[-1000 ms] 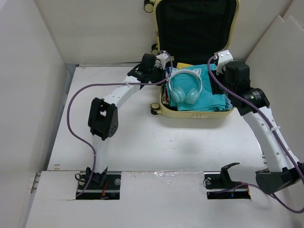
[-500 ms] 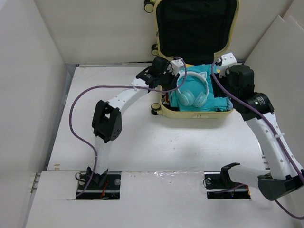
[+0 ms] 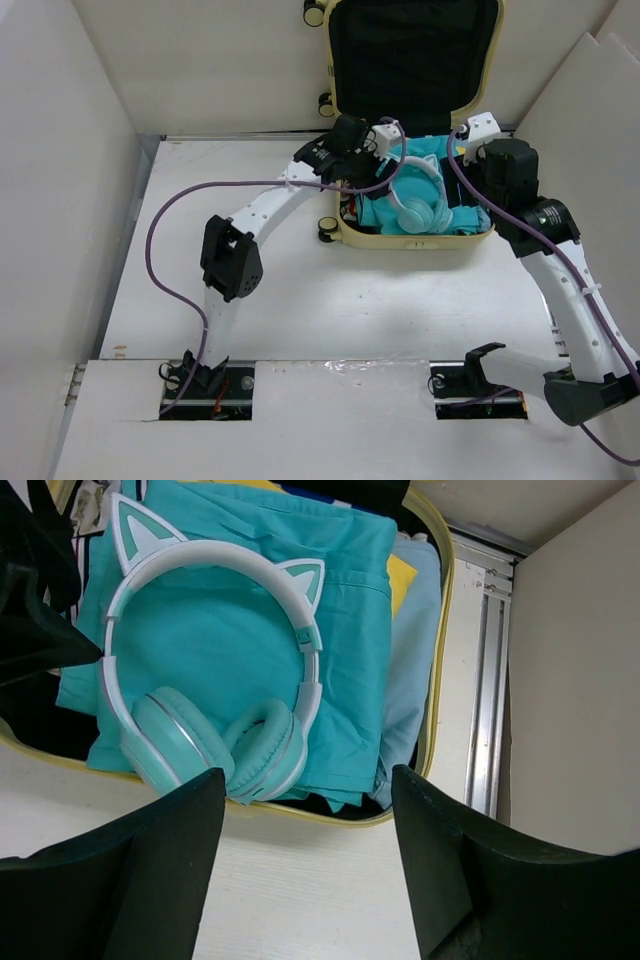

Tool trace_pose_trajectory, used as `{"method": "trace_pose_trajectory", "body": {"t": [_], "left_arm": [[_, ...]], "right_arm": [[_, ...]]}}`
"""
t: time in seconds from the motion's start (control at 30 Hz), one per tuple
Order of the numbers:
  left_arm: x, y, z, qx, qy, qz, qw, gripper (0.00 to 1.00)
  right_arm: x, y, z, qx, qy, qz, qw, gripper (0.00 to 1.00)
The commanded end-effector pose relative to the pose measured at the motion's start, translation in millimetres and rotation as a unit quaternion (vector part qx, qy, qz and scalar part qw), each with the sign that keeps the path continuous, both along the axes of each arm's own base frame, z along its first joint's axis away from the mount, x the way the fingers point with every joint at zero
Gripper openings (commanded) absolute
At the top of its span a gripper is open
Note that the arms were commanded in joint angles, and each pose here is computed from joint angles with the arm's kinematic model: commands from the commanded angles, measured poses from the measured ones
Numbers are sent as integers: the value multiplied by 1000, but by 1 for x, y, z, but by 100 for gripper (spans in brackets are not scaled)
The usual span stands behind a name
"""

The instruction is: Pack the luggage

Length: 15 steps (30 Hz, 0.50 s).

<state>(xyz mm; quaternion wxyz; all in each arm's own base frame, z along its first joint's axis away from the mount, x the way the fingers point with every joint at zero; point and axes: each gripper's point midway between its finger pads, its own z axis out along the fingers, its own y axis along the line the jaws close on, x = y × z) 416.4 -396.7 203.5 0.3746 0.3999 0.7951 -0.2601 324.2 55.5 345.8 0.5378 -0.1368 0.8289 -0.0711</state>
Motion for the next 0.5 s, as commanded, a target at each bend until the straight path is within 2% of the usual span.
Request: {"method": "trace_pose_trajectory", "body": {"t": [0.0, 0.17, 0.2, 0.23, 0.33, 0.47], "left_arm": [[-31, -4, 89, -40, -54, -28, 997, 64], [-37, 5, 120, -53, -68, -14, 996, 66], [-39, 6, 125, -56, -71, -14, 996, 69], [-38, 7, 125, -57, -68, -7, 996, 79], [-22, 18, 123, -59, -70, 29, 995, 88], [22, 45, 132, -86, -94, 106, 986, 93]], "right_arm": [[-3, 6, 8, 11, -16, 14, 1000, 72], [-3, 6, 8, 11, -16, 14, 1000, 72], [-3, 6, 8, 11, -16, 14, 1000, 72], [-4, 8, 8, 13, -15, 18, 1000, 72], [-4, 8, 8, 13, -15, 18, 1000, 72], [-2, 11, 5, 11, -11, 23, 1000, 72]]}}
